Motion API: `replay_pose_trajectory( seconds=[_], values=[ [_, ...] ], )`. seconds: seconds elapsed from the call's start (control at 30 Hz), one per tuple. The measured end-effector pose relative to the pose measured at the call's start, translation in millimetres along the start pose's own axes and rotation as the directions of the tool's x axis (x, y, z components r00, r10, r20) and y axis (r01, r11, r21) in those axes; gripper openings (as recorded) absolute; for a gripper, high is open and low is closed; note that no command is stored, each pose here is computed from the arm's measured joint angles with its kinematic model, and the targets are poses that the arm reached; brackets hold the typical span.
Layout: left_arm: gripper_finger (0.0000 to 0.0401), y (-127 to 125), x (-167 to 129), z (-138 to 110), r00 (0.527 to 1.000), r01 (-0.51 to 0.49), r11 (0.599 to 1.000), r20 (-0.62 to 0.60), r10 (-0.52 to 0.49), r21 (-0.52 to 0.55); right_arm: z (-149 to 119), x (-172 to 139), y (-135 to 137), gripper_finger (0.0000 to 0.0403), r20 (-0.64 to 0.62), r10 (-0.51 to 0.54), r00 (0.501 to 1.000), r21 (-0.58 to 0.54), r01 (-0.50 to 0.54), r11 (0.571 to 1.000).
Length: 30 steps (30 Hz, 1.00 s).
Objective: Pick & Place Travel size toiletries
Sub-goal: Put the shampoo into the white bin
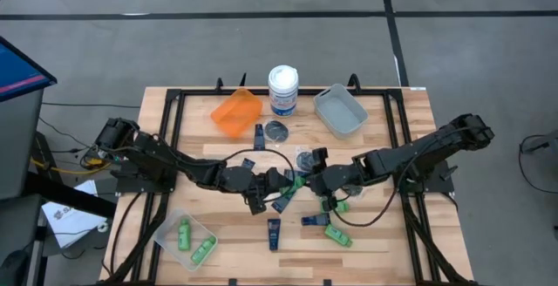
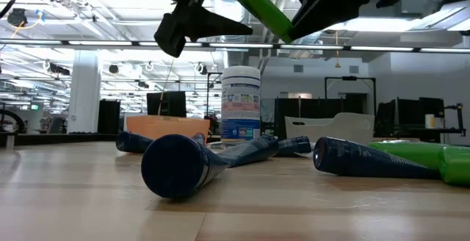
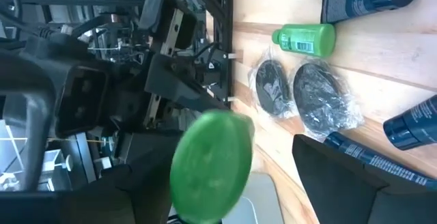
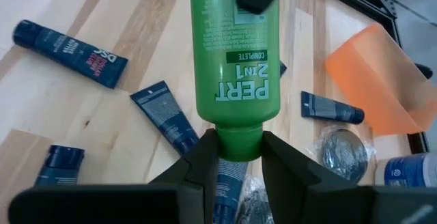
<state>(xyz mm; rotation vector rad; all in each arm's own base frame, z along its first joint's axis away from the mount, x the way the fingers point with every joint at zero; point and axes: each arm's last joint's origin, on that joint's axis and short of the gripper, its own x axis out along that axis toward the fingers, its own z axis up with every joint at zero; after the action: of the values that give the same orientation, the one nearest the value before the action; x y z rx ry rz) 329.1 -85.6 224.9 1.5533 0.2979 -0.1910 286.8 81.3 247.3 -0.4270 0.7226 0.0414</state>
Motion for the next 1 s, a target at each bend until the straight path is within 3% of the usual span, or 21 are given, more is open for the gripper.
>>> replay_pose_trajectory(
  seconds=[0.63,1.0],
  values=[
    [0.0143,0.8,0.3,-1.1,1.000,-0.006,1.000,-0.005,0.006,-0.007,-2.3,3.2,-8.4,0.0082,-0.004,0.033,0.999,0.023,-0.033,0.999],
    [0.0118,0.4,0.3,-1.2,1.000,-0.003,1.000,-0.006,0.003,-0.008,-2.2,3.2,-8.2,0.0094,-0.003,0.034,0.999,0.027,-0.034,0.999]
  ],
)
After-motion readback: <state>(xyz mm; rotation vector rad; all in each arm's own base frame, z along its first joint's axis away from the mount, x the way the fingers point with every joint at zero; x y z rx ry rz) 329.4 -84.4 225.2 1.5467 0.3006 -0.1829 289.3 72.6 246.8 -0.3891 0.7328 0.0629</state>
